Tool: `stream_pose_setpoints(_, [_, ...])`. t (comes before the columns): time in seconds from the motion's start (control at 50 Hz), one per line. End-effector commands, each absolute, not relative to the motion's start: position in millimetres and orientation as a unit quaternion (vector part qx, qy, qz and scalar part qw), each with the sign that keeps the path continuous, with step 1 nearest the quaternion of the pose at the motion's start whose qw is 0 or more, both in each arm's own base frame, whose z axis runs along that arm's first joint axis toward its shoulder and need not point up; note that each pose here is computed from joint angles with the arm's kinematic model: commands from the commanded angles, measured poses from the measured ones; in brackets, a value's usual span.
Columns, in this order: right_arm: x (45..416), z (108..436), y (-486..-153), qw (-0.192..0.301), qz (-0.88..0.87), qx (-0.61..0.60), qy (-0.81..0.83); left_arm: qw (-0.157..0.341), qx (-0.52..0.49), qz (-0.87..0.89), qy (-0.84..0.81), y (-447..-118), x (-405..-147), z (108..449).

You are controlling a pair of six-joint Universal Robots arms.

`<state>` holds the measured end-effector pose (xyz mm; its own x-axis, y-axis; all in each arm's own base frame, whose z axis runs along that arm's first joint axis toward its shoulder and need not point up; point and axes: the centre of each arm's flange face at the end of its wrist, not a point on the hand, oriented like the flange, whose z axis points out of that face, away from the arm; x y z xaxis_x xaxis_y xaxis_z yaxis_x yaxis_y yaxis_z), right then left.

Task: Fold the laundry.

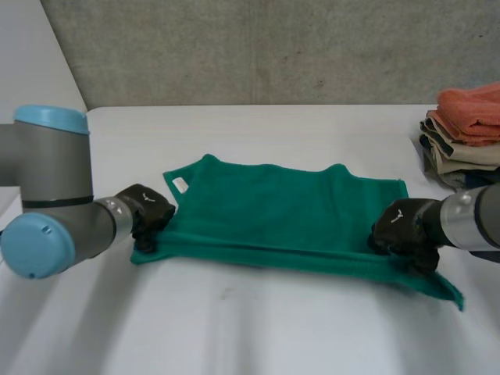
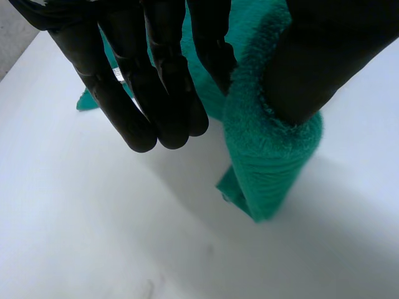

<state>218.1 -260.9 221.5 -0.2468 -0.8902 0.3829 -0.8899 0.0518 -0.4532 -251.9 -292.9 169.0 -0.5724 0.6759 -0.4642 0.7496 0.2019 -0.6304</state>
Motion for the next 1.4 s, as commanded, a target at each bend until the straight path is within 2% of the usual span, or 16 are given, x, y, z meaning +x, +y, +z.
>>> stream_pose_setpoints(0.02, [241.6, 245.8, -343.3, -0.080, -0.507, -0.507, 0.692, 0.067, 0.405, -0.595, 0.691, -351.7, -279.7, 231.9])
stream_pose_setpoints(0.08, [246.4, 286.2, -372.7, -0.105, -0.614, -0.426, 0.656, 0.072, 0.358, -0.684, 0.632, -370.0, -286.8, 281.1])
stream_pose_setpoints(0.1, [247.9, 316.9, -386.5, -0.110, -0.682, -0.368, 0.623, 0.069, 0.320, -0.741, 0.587, -376.9, -288.3, 318.1])
stream_pose_setpoints(0.18, [247.7, 382.4, -401.1, -0.091, -0.810, -0.247, 0.524, 0.049, 0.225, -0.854, 0.466, -379.1, -286.5, 399.4])
stream_pose_setpoints(0.26, [247.2, 423.6, -394.7, -0.071, -0.874, -0.192, 0.440, 0.023, 0.171, -0.904, 0.391, -368.5, -283.4, 442.0])
stream_pose_setpoints(0.32, [247.1, 428.7, -391.0, -0.072, -0.883, -0.188, 0.423, 0.019, 0.164, -0.907, 0.387, -365.7, -281.7, 444.9])
stream_pose_setpoints(0.46, [253.3, 397.5, -385.5, -0.050, -0.856, -0.229, 0.460, 0.040, 0.183, -0.865, 0.465, -375.3, -270.4, 398.7])
stream_pose_setpoints(0.6, [257.6, 313.3, -377.5, -0.014, -0.770, -0.294, 0.566, 0.060, 0.227, -0.784, 0.574, -380.5, -255.7, 308.7])
stream_pose_setpoints(0.62, [258.1, 289.2, -372.4, -0.001, -0.743, -0.309, 0.594, 0.064, 0.241, -0.764, 0.596, -379.6, -252.2, 287.4])
stream_pose_setpoints(0.68, [256.8, 251.7, -364.7, 0.013, -0.700, -0.328, 0.634, 0.066, 0.265, -0.726, 0.632, -377.8, -246.1, 248.8])
stream_pose_setpoints(0.7, [256.1, 228.6, -358.9, 0.020, -0.673, -0.339, 0.657, 0.068, 0.281, -0.700, 0.653, -376.7, -241.4, 223.2])
stream_pose_setpoints(0.78, [253.5, 180.4, -346.6, 0.025, -0.617, -0.364, 0.698, 0.072, 0.316, -0.640, 0.697, -375.6, -228.3, 165.2])
stream_pose_setpoints(0.86, [250.1, 156.4, -339.3, 0.020, -0.585, -0.381, 0.716, 0.078, 0.341, -0.604, 0.716, -379.2, -218.4, 131.9])
stream_pose_setpoints(0.96, [246.1, 149.9, -334.0, 0.018, -0.566, -0.386, 0.728, 0.080, 0.355, -0.586, 0.724, -379.6, -216.2, 125.2])
stream_pose_setpoints(1.2, [228.0, 160.3, -341.0, 0.002, -0.568, -0.358, 0.741, 0.080, 0.321, -0.595, 0.733, -387.4, -201.8, 145.5])
stream_pose_setpoints(1.4, [224.7, 157.1, -339.8, -0.001, -0.562, -0.359, 0.745, 0.059, 0.330, -0.542, 0.771, -374.1, -190.9, 139.7])
